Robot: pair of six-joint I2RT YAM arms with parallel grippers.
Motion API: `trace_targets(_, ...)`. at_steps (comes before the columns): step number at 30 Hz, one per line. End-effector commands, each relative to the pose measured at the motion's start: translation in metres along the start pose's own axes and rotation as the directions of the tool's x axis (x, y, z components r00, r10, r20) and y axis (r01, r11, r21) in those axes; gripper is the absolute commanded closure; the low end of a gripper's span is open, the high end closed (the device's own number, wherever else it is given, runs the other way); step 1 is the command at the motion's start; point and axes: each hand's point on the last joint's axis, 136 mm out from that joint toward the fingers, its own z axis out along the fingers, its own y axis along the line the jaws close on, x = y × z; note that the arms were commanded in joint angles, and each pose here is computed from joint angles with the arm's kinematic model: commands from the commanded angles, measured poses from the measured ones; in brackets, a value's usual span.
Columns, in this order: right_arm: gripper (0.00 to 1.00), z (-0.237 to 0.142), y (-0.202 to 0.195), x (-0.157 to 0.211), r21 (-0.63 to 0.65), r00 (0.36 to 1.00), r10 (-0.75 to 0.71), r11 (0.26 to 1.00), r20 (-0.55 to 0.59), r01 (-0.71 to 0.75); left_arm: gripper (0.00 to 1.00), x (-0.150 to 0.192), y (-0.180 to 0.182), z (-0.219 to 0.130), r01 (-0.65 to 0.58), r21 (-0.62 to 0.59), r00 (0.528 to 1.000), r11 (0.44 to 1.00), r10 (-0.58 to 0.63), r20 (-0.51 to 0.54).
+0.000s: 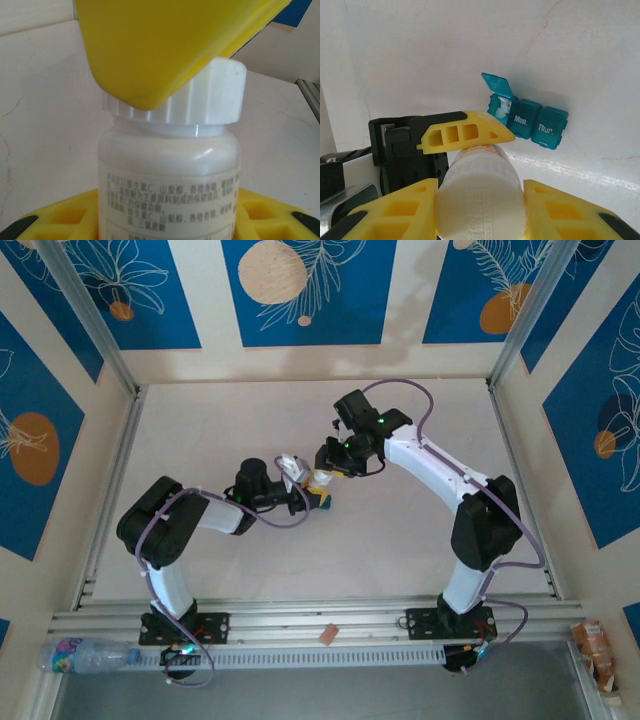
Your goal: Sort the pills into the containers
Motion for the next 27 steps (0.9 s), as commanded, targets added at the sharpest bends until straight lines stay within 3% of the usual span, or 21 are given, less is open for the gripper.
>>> trace_targets(1, 0.62, 0.015, 0.013, 0.045, -0.054, 0.984, 0.069, 0.995, -0.165, -0.079, 1.00, -0.085, -0.018, -0.002, -0.229, 0.008, 0.949, 0.973, 0.221, 0.225)
trace_targets(9, 0.61, 0.004, 0.015, 0.041, -0.045, 0.989, 0.074, 0.996, -0.124, -0.080, 1.00, -0.084, -0.018, -0.003, -0.230, 0.010, 0.950, 0.973, 0.222, 0.222)
trace_targets(18, 0.53, -0.014, 0.012, 0.028, 0.004, 0.998, 0.013, 1.000, -0.060, -0.012, 1.00, -0.079, -0.017, -0.002, -0.224, 0.011, 0.953, 0.974, 0.217, 0.213)
trace_targets(21, 0.46, -0.022, 0.012, 0.023, 0.016, 0.999, -0.012, 1.000, -0.037, 0.012, 1.00, -0.079, -0.017, -0.003, -0.224, 0.010, 0.953, 0.975, 0.217, 0.211)
trace_targets(27, 0.24, -0.046, 0.024, 0.012, -0.020, 0.997, -0.078, 0.997, 0.026, 0.078, 1.00, -0.078, -0.018, -0.002, -0.220, 0.012, 0.954, 0.976, 0.212, 0.213)
